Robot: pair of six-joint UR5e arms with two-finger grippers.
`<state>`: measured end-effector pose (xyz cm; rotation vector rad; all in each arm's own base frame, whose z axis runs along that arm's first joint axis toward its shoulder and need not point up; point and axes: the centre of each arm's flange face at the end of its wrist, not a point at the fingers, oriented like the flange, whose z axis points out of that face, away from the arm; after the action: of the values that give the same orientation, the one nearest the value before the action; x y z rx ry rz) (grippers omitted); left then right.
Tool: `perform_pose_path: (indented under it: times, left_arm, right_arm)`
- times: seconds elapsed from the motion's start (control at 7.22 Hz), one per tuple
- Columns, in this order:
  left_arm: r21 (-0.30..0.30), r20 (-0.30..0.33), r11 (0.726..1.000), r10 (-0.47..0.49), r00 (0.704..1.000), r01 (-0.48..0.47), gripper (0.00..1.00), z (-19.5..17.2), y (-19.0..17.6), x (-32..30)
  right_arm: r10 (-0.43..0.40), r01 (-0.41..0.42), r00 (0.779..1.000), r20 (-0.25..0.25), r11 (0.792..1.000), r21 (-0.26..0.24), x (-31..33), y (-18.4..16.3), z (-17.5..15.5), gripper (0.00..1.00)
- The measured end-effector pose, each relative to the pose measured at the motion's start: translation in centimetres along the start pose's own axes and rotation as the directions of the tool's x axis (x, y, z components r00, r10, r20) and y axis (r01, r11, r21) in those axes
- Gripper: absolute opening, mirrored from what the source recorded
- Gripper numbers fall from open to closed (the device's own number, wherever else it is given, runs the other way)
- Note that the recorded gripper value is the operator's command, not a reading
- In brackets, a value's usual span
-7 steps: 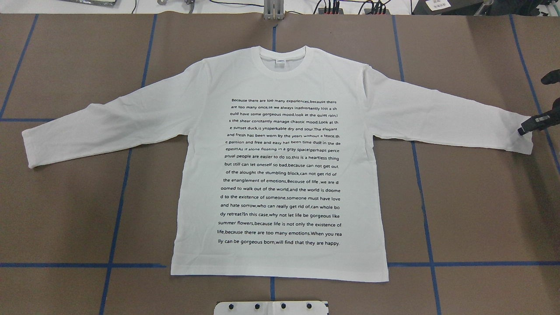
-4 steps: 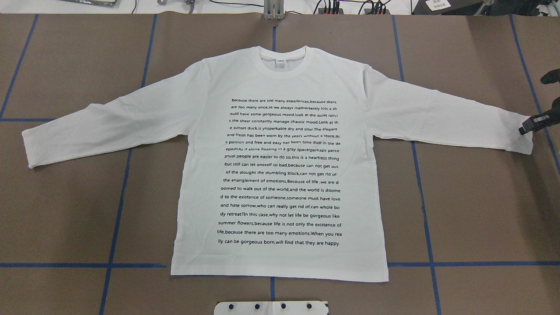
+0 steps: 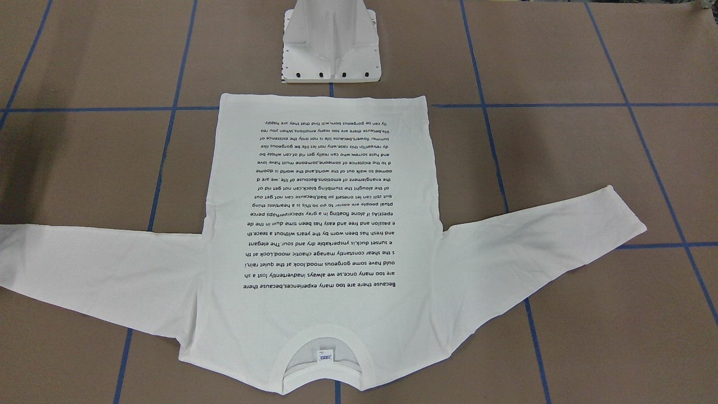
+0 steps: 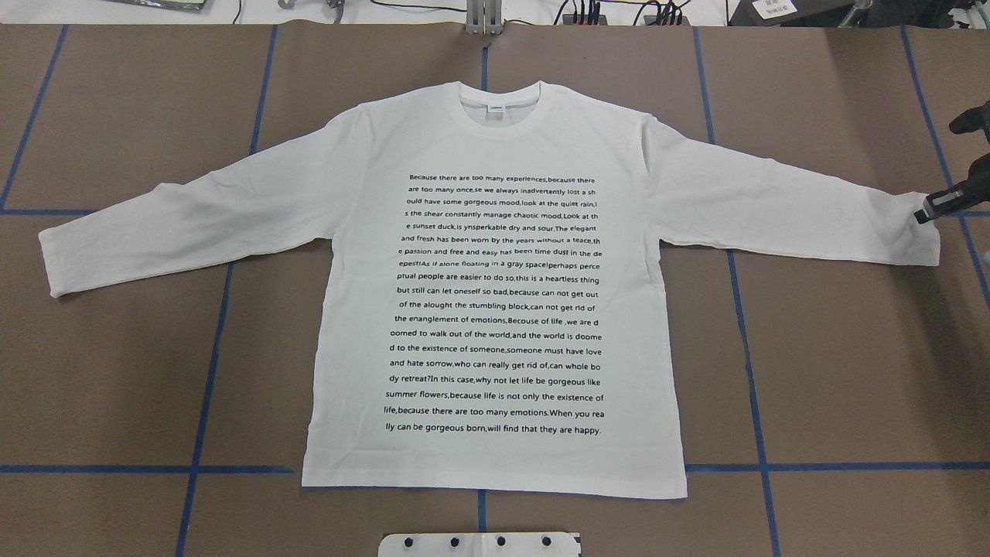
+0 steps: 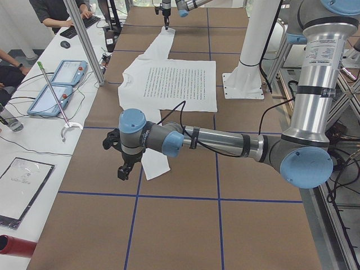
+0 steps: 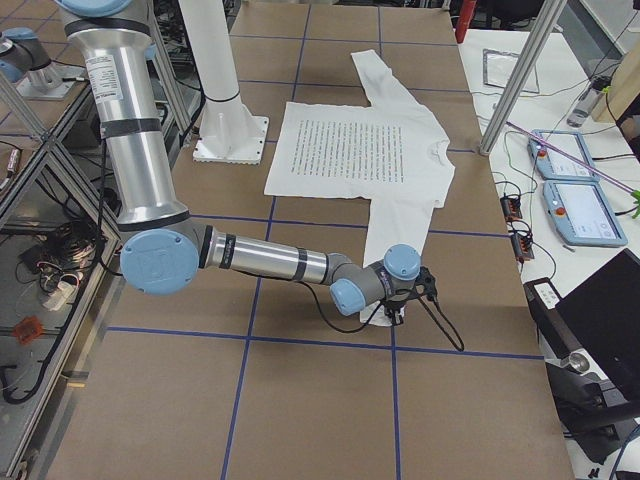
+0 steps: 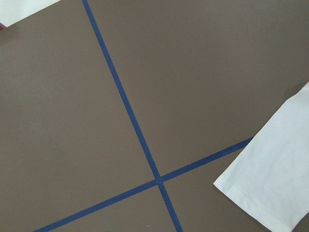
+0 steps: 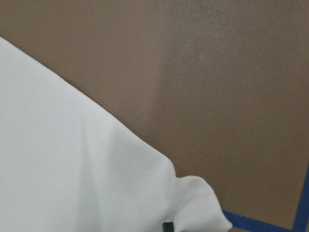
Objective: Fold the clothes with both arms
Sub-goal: 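Grasp the sleeve cuff nearest the right gripper and lift it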
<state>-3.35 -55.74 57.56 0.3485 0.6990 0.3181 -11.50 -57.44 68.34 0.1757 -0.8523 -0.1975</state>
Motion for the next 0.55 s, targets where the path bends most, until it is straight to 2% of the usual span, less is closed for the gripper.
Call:
perform_pose_path:
  times: [0.28,0.55]
  left_arm:
    - [0.003,0.0,1.0,0.001,1.0,-0.001,1.0,-0.1,-0.2,0.1]
    - [0.009,0.001,1.0,0.006,1.0,-0.006,1.0,-0.3,-0.6,0.2]
  right_arm:
    - [0.058,-0.062,0.987,0.153,0.998,0.026,-2.8,-2.3,-4.4,0.0]
    - [0.061,-0.071,0.946,0.319,0.997,0.019,-8.9,-7.5,-9.0,0.0]
